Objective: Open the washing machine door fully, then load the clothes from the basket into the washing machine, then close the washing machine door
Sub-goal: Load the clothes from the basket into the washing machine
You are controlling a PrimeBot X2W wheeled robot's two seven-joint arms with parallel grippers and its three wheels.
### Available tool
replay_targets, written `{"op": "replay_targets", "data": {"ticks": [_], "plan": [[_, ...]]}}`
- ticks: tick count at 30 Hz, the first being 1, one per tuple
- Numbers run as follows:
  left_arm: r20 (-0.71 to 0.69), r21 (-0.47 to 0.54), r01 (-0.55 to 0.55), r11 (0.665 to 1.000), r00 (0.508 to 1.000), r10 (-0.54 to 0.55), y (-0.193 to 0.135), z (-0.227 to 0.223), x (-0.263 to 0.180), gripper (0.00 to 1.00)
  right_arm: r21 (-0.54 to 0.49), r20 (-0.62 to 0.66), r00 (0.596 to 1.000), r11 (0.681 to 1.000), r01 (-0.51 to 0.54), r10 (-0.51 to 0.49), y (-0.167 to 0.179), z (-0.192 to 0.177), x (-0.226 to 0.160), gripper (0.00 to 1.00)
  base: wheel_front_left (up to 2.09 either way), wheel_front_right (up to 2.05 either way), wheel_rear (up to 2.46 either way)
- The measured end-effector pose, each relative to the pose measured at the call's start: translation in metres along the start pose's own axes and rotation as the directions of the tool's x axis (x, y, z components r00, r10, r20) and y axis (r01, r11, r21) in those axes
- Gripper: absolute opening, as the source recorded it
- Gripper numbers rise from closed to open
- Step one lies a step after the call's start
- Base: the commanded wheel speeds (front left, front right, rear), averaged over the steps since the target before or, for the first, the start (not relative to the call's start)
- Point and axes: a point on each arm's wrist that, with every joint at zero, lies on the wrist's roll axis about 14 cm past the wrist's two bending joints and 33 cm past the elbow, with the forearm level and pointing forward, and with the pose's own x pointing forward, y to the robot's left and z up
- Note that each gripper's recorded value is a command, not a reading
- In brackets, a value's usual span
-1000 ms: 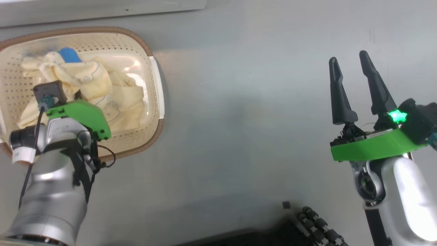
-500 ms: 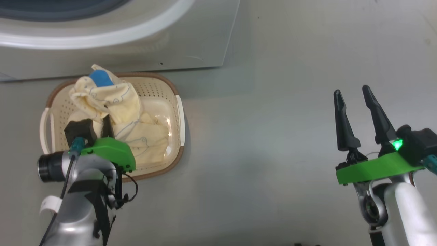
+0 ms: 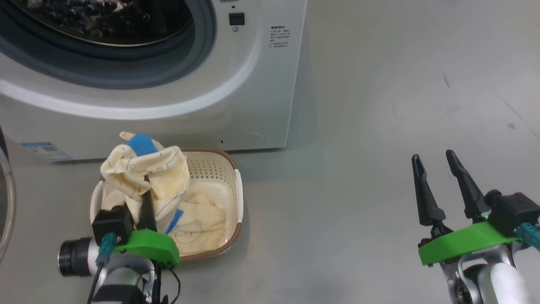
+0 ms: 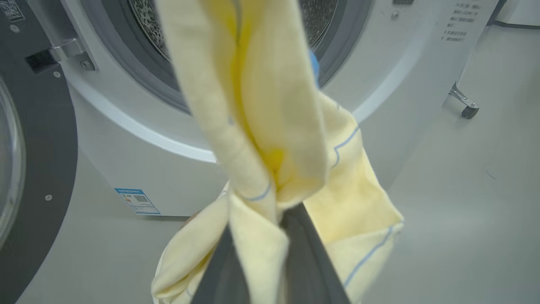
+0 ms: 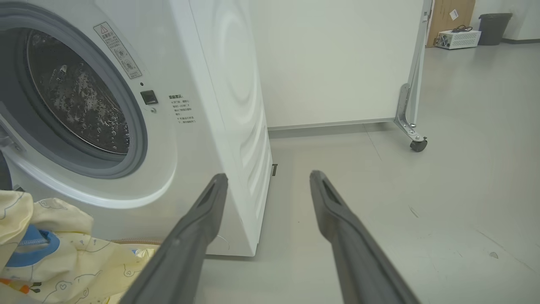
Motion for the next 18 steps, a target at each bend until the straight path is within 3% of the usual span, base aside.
{"op": "replay_targets", "data": {"ticks": [7,18], "plan": [[0.104,0.015,-0.016,1.000,0.994,0.014,0.000,0.034,-0.038,0.00,-0.001,0.029,1.000,1.000,-0.003,0.003,0.004,0.019,-0.028,1.00,0.00,0.00,0.00],[0.134,0.035,-0.008,0.999,0.991,0.003,-0.004,0.053,-0.064,0.00,-0.002,0.056,0.998,1.000,0.014,-0.014,0.000,0.031,-0.050,1.00,0.00,0.00,0.00]]}}
